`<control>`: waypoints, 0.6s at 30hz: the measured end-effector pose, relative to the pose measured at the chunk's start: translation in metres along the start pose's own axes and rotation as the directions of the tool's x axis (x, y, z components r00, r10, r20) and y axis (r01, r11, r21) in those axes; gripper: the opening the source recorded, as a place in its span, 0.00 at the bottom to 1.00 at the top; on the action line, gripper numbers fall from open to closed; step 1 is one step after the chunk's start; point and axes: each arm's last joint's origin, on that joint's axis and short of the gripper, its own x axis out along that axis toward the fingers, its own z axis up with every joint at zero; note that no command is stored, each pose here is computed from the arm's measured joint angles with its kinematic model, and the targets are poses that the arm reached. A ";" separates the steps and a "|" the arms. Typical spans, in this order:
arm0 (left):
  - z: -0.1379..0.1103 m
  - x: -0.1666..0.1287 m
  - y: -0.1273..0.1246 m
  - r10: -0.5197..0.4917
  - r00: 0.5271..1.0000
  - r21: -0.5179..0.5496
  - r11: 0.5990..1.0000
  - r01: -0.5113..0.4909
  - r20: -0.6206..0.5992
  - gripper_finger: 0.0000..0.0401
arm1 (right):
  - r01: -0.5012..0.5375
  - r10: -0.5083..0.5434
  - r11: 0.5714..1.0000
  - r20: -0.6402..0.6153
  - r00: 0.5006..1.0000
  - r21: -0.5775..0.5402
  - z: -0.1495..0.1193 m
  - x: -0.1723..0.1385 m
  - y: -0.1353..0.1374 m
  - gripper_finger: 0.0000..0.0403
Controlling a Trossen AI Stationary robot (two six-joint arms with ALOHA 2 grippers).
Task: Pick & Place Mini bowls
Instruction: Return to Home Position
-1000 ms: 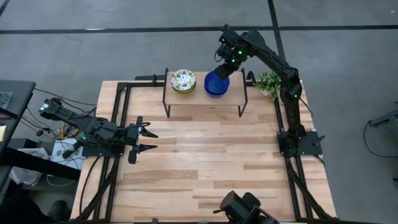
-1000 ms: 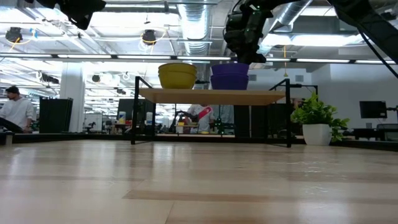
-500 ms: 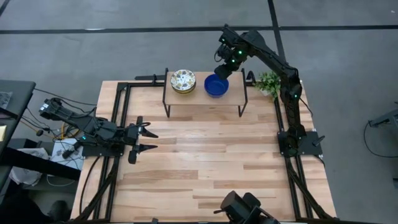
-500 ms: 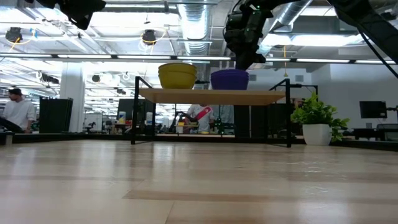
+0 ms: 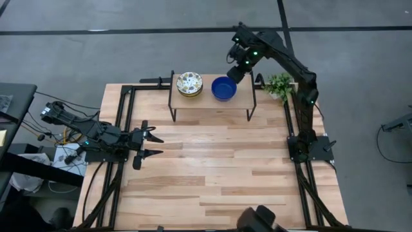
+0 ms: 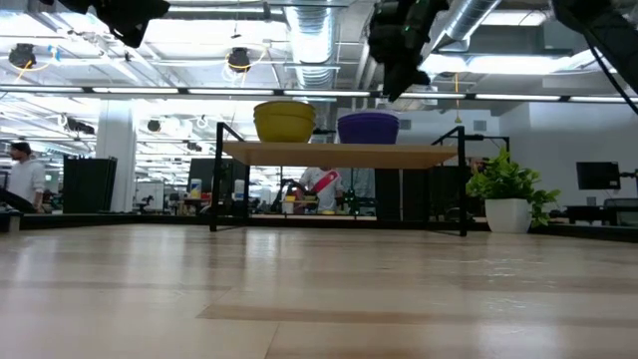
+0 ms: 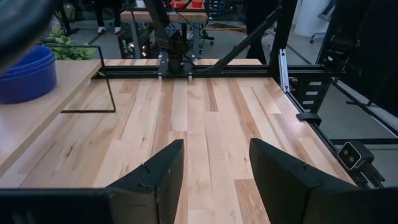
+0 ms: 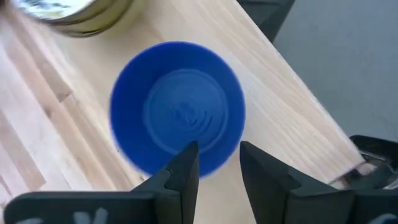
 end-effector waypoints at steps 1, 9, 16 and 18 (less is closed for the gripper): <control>0.000 0.000 0.000 0.000 1.000 0.000 1.000 0.000 0.000 0.45 | 0.000 0.000 1.000 0.009 1.000 -0.017 -0.003 -0.006 0.002 0.27; -0.001 0.000 0.000 0.001 1.000 0.004 1.000 -0.001 -0.012 0.45 | 0.017 -0.003 0.996 0.152 0.988 -0.089 -0.033 -0.074 0.022 0.27; -0.023 0.002 0.001 0.003 0.999 -0.061 0.998 -0.005 -0.040 0.45 | 0.032 0.015 0.989 0.312 0.950 -0.145 -0.068 -0.130 0.044 0.27; -0.028 0.000 0.002 0.001 1.000 -0.083 0.997 -0.002 -0.012 0.45 | 0.033 0.029 0.985 0.350 0.936 -0.169 -0.078 -0.142 0.052 0.27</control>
